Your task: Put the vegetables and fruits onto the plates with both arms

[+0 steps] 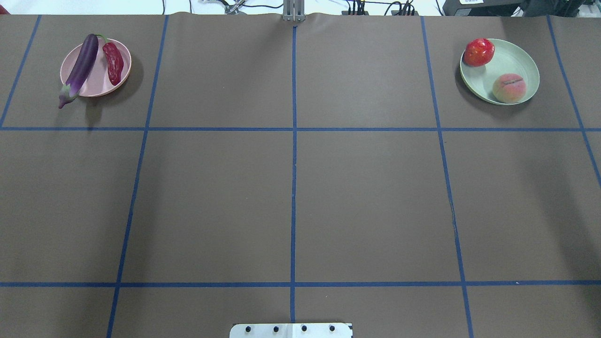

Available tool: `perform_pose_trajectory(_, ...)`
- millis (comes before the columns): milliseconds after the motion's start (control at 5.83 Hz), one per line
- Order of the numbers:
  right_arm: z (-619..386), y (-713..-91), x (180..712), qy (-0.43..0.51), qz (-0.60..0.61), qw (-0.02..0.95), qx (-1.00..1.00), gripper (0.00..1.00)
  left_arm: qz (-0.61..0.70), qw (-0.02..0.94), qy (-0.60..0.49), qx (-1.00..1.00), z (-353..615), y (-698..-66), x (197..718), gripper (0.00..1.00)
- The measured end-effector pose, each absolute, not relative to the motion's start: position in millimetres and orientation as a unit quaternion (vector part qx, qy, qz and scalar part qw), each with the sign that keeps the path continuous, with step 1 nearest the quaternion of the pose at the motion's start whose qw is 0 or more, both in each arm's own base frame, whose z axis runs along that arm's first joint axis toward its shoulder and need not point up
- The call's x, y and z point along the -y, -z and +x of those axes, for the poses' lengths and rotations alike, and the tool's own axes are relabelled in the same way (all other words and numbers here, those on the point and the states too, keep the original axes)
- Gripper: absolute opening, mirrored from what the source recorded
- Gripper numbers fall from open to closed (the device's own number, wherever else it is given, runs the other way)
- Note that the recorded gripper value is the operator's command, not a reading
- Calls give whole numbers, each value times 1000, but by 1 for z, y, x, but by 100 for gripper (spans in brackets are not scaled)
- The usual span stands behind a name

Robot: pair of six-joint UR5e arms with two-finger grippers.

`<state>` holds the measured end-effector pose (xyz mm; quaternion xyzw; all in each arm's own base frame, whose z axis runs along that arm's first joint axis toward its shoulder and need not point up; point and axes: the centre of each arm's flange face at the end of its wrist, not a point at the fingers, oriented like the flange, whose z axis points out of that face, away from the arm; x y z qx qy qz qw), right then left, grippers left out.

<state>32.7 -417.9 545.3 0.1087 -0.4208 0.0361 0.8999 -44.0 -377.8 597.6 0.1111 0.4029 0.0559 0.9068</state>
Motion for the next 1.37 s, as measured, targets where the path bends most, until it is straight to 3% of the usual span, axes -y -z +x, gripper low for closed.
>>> perform_pose_trajectory(1371, 67, -555, 443, 64, 89, 916, 385, 100, 95, 910, -44, -400, -47, -614, 381, 100)
